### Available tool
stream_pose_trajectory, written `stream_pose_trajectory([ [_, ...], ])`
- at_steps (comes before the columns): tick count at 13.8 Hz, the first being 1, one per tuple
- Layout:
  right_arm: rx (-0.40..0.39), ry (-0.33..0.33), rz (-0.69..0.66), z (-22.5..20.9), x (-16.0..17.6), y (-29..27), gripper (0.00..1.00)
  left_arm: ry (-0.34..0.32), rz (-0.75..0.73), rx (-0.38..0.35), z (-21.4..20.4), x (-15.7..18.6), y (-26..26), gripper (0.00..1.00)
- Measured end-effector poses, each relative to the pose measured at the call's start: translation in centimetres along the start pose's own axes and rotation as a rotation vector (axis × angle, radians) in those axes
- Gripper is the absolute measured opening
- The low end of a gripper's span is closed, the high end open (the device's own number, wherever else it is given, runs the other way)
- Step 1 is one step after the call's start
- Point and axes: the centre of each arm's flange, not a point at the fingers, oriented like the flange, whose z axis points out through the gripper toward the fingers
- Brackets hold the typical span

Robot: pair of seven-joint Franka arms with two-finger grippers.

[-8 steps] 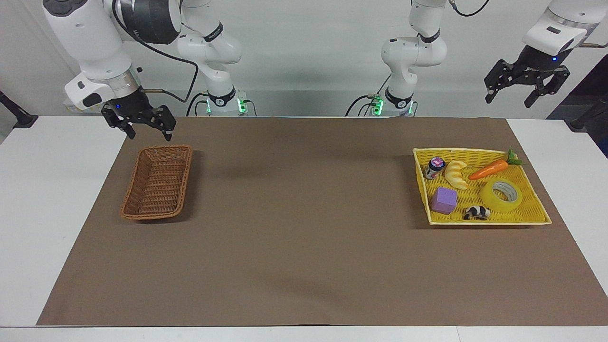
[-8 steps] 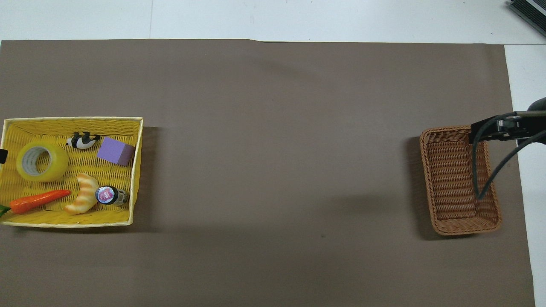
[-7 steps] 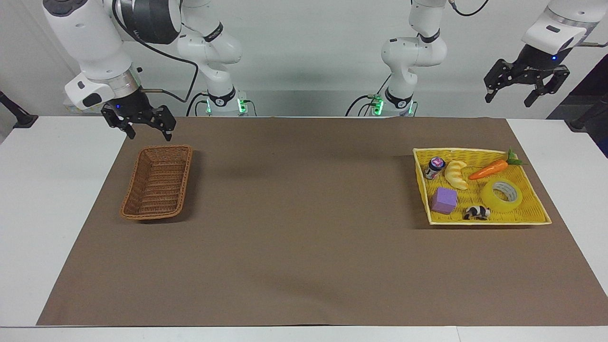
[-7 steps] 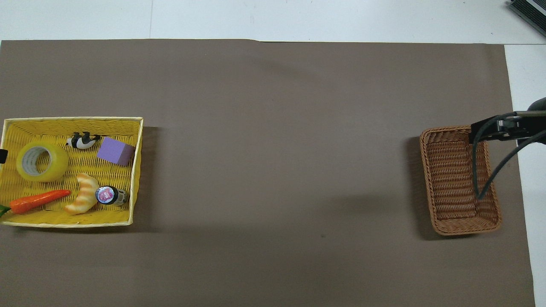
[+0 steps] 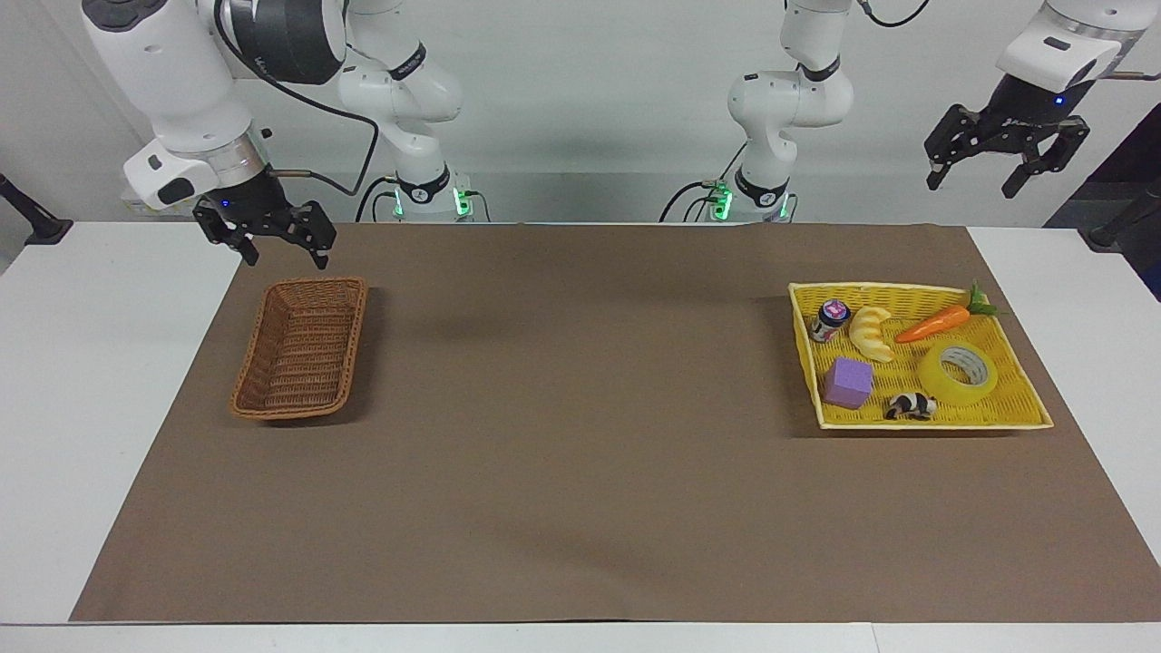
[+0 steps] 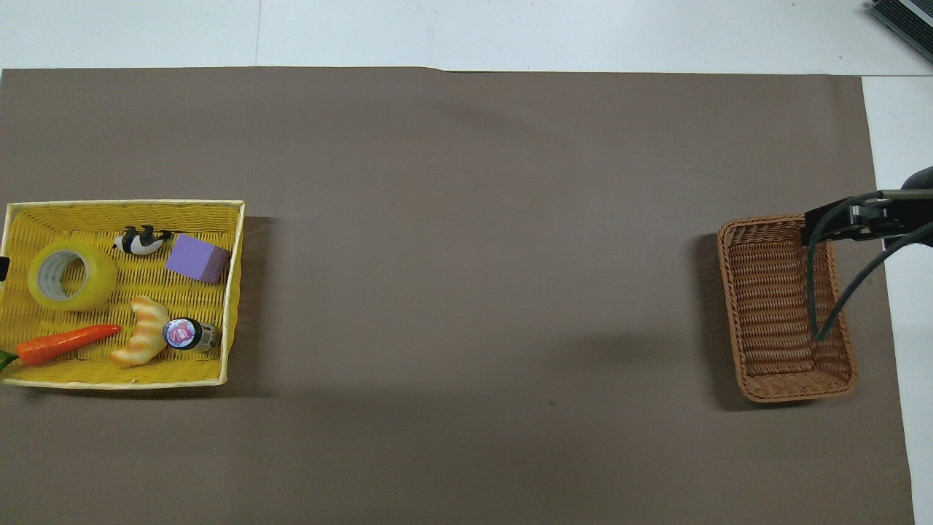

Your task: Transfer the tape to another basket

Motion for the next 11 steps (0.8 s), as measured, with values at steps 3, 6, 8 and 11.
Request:
stream_pose_trajectory([
  [3,0.0,0.0,0.0,0.0,0.0,0.0,1.0,0.0,-0.001,0.0,0.0,-0.02,-0.05,1.0],
  [6,0.0,0.0,0.0,0.0,0.0,0.0,1.0,-0.001,-0.002,0.0,0.01,-0.03,-0.09,1.0],
  [8,0.0,0.0,0.0,0.0,0.0,0.0,1.0,-0.001,-0.003,0.0,0.01,-0.04,-0.14,1.0],
  [11,0.0,0.0,0.0,0.0,0.0,0.0,1.0,0.0,-0.005,0.0,-0.01,-0.08,-0.27,1.0],
])
